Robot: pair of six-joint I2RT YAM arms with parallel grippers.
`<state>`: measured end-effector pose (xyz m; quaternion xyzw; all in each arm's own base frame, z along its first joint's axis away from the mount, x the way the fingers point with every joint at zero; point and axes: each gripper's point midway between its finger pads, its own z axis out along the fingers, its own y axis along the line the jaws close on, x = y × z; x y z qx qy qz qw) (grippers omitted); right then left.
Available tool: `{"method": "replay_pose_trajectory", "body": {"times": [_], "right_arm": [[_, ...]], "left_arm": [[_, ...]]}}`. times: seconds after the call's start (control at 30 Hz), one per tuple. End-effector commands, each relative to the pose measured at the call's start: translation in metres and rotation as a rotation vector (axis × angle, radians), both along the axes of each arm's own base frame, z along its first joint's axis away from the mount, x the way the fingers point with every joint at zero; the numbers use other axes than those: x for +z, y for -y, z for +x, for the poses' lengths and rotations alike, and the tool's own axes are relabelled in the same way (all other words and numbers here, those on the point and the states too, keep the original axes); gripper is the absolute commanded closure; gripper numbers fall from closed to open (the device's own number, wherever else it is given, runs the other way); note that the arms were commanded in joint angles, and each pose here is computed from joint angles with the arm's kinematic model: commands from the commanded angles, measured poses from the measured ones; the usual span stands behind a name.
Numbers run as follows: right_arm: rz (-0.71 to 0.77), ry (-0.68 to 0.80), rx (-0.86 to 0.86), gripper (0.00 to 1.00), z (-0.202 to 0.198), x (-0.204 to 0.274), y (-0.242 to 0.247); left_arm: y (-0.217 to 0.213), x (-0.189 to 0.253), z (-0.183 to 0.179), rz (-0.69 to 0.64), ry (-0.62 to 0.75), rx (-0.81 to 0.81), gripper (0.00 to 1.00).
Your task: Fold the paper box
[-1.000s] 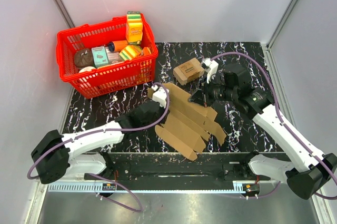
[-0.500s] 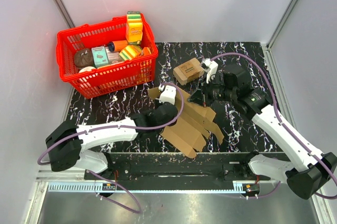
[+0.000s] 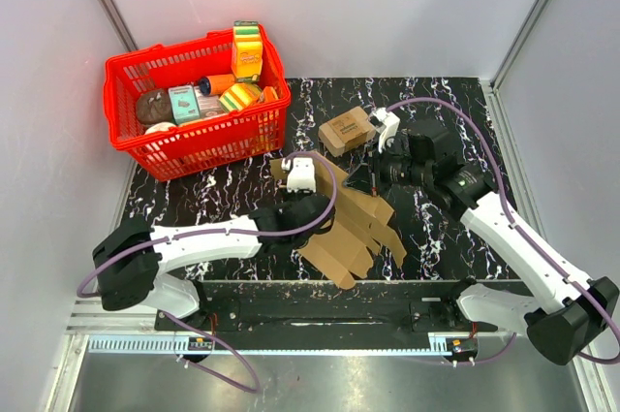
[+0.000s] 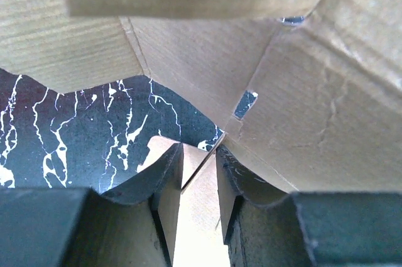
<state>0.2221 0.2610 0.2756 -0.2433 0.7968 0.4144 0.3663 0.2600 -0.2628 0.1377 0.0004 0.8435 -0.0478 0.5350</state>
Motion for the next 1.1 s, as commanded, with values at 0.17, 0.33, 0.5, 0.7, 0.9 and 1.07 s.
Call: {"method": "replay_pose_trajectory", "body": {"times": [0.17, 0.33, 0.5, 0.7, 0.9, 1.07], "right_arm": [[0.063, 0.0, 0.035, 0.92, -0.0023, 0.0099, -0.0118], [0.061, -0.009, 0.033, 0.92, -0.0016, 0.0064, -0.0125], [0.06, -0.008, 0.032, 0.92, -0.0016, 0.0062, -0.0122], [0.059, -0.01, 0.031, 0.92, -0.0017, 0.0047, -0.0115], [0.058, -0.01, 0.033, 0.92, -0.0023, 0.0039, -0.0113], [0.057, -0.009, 0.032, 0.92, -0.0022, 0.0032, -0.011]], "left_arm": [[0.0069, 0.0111, 0.0041, -0.108, 0.014, 0.077, 0.72], [0.0054, 0.0091, 0.004, -0.115, 0.006, 0.1, 0.8], [0.0069, 0.0094, 0.0047, -0.117, 0.003, 0.106, 0.83], [0.0083, 0.0103, 0.0053, -0.117, 0.002, 0.107, 0.89], [0.0081, 0.0093, 0.0049, -0.123, -0.002, 0.111, 0.98], [0.0078, 0.0099, 0.004, -0.129, -0.001, 0.11, 0.98]]}}
